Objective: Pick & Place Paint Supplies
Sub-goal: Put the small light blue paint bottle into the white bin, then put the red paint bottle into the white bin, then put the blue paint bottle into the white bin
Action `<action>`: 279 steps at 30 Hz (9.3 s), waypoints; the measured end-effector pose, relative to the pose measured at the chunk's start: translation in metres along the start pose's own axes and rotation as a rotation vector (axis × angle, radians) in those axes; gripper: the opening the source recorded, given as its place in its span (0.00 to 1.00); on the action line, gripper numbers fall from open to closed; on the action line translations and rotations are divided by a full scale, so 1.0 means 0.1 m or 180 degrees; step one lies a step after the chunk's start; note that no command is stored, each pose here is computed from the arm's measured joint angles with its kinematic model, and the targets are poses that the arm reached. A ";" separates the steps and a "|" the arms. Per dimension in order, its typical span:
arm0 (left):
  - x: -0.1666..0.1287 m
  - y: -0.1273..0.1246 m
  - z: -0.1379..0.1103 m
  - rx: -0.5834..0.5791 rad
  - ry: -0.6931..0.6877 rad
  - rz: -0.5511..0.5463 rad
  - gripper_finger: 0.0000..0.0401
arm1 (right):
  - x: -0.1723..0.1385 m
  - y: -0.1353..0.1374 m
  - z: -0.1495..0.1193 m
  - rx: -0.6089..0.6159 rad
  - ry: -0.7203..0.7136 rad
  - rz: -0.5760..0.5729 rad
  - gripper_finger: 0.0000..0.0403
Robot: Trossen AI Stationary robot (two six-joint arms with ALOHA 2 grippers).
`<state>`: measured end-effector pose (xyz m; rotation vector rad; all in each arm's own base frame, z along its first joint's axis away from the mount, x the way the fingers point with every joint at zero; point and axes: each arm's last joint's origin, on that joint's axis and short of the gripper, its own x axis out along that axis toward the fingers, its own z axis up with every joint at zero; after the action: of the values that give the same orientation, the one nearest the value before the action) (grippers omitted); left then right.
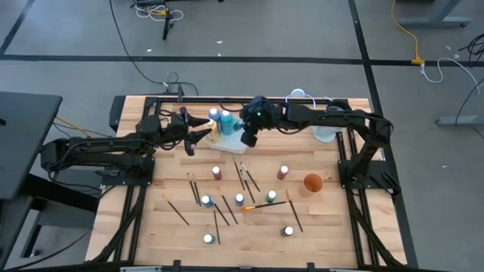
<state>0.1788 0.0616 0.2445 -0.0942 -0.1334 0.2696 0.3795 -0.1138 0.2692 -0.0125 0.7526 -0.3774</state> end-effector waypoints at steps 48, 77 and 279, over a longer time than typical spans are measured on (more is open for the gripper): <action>0.00 0.00 -0.02 0.0138 0.0061 0.0003 0.48 | 0.32 0.05 0.10 -0.0202 -0.0619 0.0416 0.48; 0.00 0.00 -0.07 0.0124 0.0245 0.0008 0.48 | 0.56 1.63 -0.17 -0.0559 -0.0859 0.1401 0.45; -0.27 -1.36 -1.05 0.0514 0.2067 -0.2053 0.32 | -0.40 1.21 -0.33 -0.0497 -0.1535 0.1359 0.49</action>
<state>0.2031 -0.0839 0.1528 0.0276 0.4999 -0.4001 0.3707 0.0166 0.2540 -0.0854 0.2907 0.0956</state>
